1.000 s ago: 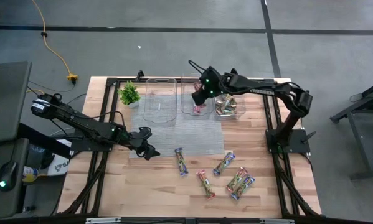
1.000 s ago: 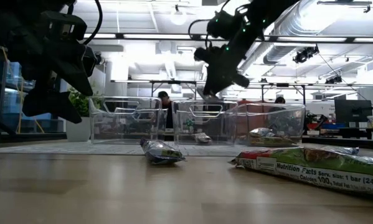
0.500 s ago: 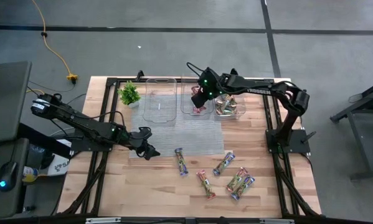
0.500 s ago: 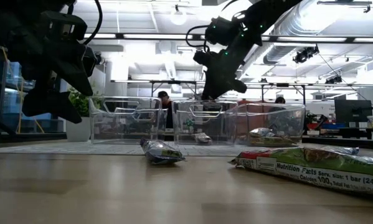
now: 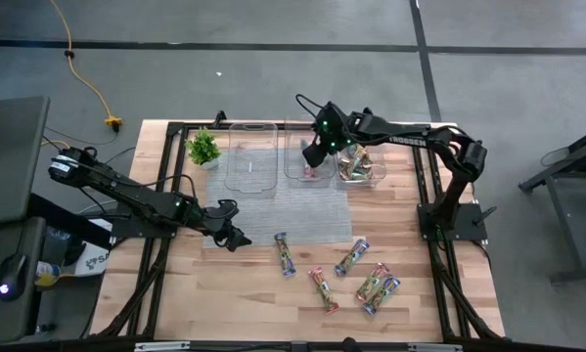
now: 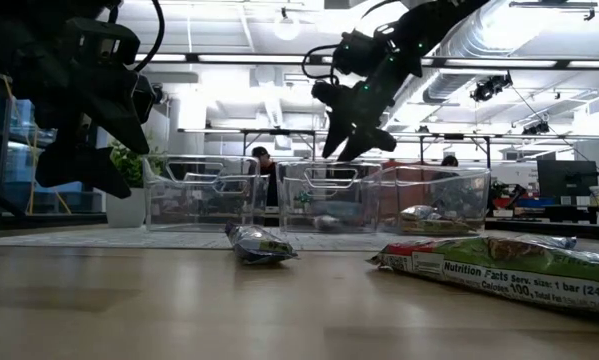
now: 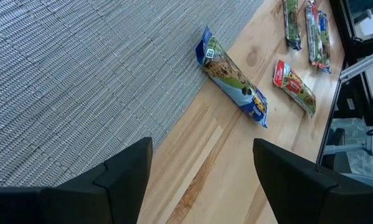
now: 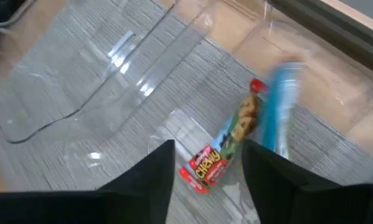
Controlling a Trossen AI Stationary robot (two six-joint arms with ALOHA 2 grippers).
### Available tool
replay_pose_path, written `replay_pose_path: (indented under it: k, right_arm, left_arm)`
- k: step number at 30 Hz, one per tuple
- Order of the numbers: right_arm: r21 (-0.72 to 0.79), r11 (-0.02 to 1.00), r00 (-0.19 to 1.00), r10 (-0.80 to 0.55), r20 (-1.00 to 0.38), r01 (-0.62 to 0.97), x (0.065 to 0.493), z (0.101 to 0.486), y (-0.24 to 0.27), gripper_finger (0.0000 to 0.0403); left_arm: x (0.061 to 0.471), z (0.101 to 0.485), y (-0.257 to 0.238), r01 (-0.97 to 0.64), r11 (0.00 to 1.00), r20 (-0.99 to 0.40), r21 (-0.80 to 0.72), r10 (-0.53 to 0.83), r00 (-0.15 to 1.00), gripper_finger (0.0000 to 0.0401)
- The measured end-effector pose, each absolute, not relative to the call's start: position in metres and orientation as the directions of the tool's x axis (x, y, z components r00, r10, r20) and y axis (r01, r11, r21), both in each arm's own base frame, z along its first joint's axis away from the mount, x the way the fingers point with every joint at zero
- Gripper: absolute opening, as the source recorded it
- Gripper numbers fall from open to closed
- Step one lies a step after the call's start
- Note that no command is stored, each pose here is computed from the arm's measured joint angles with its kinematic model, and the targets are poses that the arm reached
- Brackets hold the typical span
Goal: Pick and place Granola Bars by type
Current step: Put the red granola bar into the middle transparent bin
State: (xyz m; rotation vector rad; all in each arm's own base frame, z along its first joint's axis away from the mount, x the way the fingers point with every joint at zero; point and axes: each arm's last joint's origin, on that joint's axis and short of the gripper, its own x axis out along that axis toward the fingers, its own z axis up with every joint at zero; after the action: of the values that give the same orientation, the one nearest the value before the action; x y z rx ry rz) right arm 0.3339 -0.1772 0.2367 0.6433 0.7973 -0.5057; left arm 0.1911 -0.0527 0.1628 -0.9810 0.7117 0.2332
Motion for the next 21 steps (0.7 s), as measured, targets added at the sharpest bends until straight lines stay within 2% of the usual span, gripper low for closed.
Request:
replay_pose_path:
  k: [5, 10, 17, 21]
  right_arm:
    - [0.387, 0.737, 0.678, -0.13, -0.723, 0.554, 0.335, 0.248, -0.176, 0.0193]
    - [0.493, 0.798, 0.817, 0.001, -0.576, 0.346, 0.329, 0.288, -0.158, 0.0194]
    - [0.503, 0.865, 0.869, 0.246, -0.429, 0.003, 0.308, 0.352, -0.076, 0.0195]
    - [0.386, 0.921, 0.848, 0.247, -0.469, -0.054, 0.287, 0.37, -0.022, 0.0195]
  left_arm:
    - [0.191, 0.163, -0.053, -0.485, 0.554, -0.645, -0.677, -0.129, 0.753, 0.0271]
    - [0.191, 0.163, -0.053, -0.484, 0.555, -0.645, -0.676, -0.129, 0.753, 0.0271]
    - [0.191, 0.163, -0.053, -0.483, 0.557, -0.645, -0.676, -0.129, 0.753, 0.0271]
    - [0.191, 0.163, -0.053, -0.484, 0.559, -0.646, -0.674, -0.128, 0.753, 0.0271]
